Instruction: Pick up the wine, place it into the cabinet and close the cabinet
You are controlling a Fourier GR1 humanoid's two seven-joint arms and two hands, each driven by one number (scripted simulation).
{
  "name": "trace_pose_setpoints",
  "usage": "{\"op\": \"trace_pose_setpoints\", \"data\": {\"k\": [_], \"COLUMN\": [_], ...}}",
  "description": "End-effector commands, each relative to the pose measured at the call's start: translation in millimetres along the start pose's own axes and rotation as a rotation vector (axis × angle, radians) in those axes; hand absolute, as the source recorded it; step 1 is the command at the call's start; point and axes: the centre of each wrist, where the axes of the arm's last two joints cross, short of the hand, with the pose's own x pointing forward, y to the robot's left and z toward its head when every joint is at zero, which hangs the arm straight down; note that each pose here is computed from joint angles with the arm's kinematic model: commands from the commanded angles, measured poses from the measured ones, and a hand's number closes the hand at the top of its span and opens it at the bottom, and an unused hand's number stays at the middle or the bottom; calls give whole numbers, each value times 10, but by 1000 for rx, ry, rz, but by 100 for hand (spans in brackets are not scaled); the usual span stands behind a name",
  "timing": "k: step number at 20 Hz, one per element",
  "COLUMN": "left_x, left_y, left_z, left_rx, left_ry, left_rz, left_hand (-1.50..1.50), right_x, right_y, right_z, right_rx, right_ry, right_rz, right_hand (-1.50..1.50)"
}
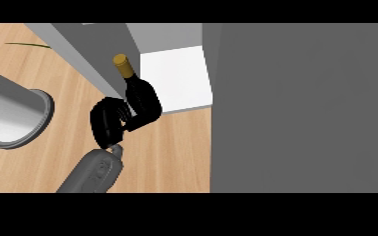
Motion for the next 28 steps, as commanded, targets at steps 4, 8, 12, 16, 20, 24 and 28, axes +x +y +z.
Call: {"op": "trace_pose_setpoints", "data": {"k": [4,8,12,16,20,24,28], "left_x": [539,633,750,1011,1133,1314,1326], "left_y": [-325,-332,-346,-323,-330,-282,-282], "left_z": [-288,-280,-253,-214,-155,-155,-81], "left_rx": [-151,-167,-140,-169,-157,-132,-115], "left_ry": [-37,-23,-7,-5,-34,-59,-43], "left_rz": [-63,-64,-28,79,142,215,280], "left_hand": [-150,-150,-150,-150,-150,-150,-150], "right_x": [55,45,63,37,60,63,45], "right_y": [6,15,24,29,29,33,47], "right_z": [6,0,16,31,-28,17,22], "right_rx": [11,9,20,22,6,10,6], "right_ry": [-19,-17,-24,-11,-27,-11,-4], "right_rz": [-17,-26,-49,-49,-36,-33,-50], "right_hand": [-150,-150,-150,-150,-150,-150,-150]}}
